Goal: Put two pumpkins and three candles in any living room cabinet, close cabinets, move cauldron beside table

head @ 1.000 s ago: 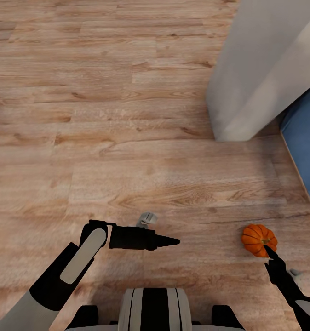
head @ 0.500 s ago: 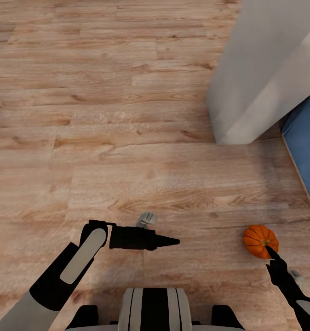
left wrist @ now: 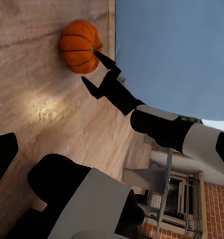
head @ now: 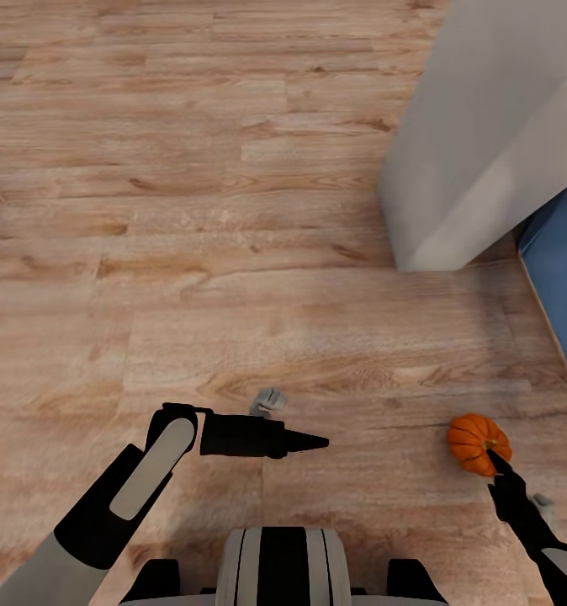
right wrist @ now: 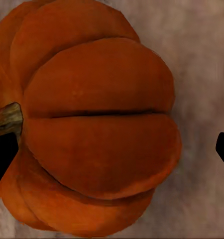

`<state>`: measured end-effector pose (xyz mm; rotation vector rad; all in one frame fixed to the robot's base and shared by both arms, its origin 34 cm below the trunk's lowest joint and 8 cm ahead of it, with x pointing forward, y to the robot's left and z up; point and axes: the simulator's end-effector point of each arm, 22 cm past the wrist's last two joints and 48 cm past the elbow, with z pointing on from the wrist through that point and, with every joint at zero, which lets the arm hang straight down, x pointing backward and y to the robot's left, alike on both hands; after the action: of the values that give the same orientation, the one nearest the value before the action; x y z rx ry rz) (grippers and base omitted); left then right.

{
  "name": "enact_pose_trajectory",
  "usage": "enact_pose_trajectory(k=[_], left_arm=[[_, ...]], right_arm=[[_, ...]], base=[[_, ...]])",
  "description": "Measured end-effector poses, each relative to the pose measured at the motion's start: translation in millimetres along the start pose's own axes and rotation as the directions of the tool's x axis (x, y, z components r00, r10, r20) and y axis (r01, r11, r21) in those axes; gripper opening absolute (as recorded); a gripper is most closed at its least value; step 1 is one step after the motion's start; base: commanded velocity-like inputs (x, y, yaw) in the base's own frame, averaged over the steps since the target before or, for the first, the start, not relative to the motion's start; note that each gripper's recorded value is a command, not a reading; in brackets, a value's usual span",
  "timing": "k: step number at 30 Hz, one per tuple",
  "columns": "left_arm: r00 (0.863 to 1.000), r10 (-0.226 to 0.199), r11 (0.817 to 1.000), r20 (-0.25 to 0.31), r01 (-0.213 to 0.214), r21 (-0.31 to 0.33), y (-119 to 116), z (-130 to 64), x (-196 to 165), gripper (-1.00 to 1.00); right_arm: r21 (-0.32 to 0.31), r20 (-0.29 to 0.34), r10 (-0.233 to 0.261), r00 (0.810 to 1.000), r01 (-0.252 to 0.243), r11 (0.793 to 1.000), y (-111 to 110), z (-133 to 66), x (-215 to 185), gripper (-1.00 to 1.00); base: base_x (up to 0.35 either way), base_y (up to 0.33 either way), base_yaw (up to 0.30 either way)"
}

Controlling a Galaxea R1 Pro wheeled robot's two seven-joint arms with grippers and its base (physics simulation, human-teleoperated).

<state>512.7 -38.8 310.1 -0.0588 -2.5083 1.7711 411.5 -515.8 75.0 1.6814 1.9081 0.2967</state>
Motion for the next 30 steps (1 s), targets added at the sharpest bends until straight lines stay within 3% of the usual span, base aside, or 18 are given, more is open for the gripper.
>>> enact_pose_trajectory(k=[7,12,22,23,30], left_arm=[[1.000,0.001,1.000,0.000,-0.001,0.001,-0.5,0.3,-0.2,1.00],[1.000,0.000,1.000,0.000,0.000,0.001,-0.4,0.2,-0.2,1.00],[1.000,0.000,1.000,0.000,0.000,0.001,-0.4,0.3,-0.2,1.00],[1.000,0.000,1.000,0.000,0.000,0.001,-0.4,0.3,-0.2,1.00],[1.000,0.001,1.000,0.000,-0.001,0.001,-0.5,0.3,-0.2,1.00]], right_arm=[[0.011,0.003,-0.011,1.000,0.011,1.000,-1.2,0.2,-6.3,1.00],[-0.034,-0.014,-0.012,1.000,0.011,0.999,8.2,1.1,4.7,1.00],[-0.034,-0.014,-0.012,1.000,0.012,0.999,8.2,1.0,4.8,1.00],[-0.034,-0.015,-0.012,1.000,0.012,0.999,8.2,1.0,4.8,-1.00],[-0.031,-0.013,-0.012,1.000,0.011,0.999,7.7,1.1,4.3,-1.00]], base=[[0.064,0.008,0.000],[0.008,0.001,0.000],[0.001,0.000,0.000],[0.000,0.000,0.000],[0.000,0.000,0.000]])
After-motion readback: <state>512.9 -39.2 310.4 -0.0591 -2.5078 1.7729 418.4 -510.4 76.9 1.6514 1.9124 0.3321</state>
